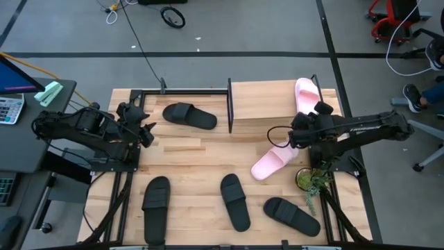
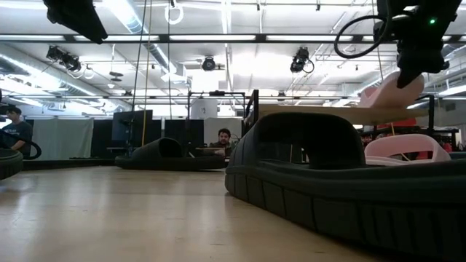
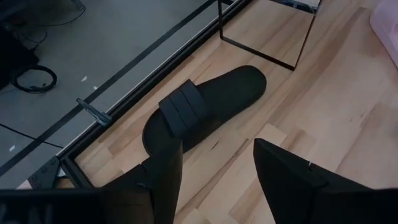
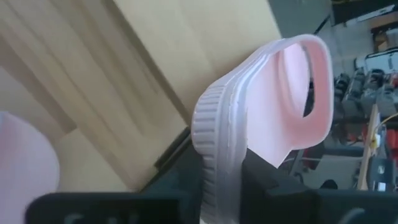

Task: Pick and place slides into the shelf
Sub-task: Put the left pink slide on the shelf, then put the pink slide on the shelf

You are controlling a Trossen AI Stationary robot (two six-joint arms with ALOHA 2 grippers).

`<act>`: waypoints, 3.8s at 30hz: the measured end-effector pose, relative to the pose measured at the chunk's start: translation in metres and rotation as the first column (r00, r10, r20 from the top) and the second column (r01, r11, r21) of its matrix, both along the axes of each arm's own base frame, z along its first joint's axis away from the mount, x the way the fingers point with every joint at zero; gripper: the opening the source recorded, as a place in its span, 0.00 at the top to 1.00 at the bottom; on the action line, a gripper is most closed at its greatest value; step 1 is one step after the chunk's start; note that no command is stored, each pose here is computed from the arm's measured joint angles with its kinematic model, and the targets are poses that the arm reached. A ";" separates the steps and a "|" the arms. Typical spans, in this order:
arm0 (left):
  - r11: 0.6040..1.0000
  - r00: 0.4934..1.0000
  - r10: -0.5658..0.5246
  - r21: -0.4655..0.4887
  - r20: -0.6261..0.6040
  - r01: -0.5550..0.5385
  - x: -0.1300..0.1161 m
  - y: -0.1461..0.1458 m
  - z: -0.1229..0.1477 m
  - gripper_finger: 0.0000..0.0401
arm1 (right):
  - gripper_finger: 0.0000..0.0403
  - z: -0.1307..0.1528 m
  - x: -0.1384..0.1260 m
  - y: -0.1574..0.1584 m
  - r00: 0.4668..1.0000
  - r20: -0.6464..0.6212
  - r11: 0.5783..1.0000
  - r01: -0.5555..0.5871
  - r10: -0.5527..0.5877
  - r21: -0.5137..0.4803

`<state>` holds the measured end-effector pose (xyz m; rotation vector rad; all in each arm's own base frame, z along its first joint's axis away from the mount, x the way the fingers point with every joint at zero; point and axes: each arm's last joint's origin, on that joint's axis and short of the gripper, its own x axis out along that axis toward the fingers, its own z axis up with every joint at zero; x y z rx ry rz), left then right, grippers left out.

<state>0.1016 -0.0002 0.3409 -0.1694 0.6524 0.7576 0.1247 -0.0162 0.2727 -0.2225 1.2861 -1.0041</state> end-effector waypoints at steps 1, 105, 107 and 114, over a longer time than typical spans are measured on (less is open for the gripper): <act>1.000 1.000 0.000 0.000 0.000 0.000 0.000 0.000 0.000 0.50 | 0.76 0.000 0.000 0.000 1.000 -0.008 1.000 -0.001 0.001 0.011; 1.000 1.000 -0.007 0.005 -0.006 0.007 0.000 0.000 0.000 0.54 | 1.00 0.001 0.009 0.002 0.979 0.056 0.948 0.173 -0.195 0.267; 1.000 1.000 -0.005 0.004 -0.005 0.005 0.000 0.000 0.000 0.54 | 1.00 0.008 0.012 0.009 0.971 0.113 0.939 0.169 -0.211 0.301; 1.000 0.999 -0.001 -0.008 0.041 0.001 0.006 -0.001 0.002 0.53 | 1.00 0.042 0.037 0.048 0.879 0.467 0.901 -0.125 -0.094 0.416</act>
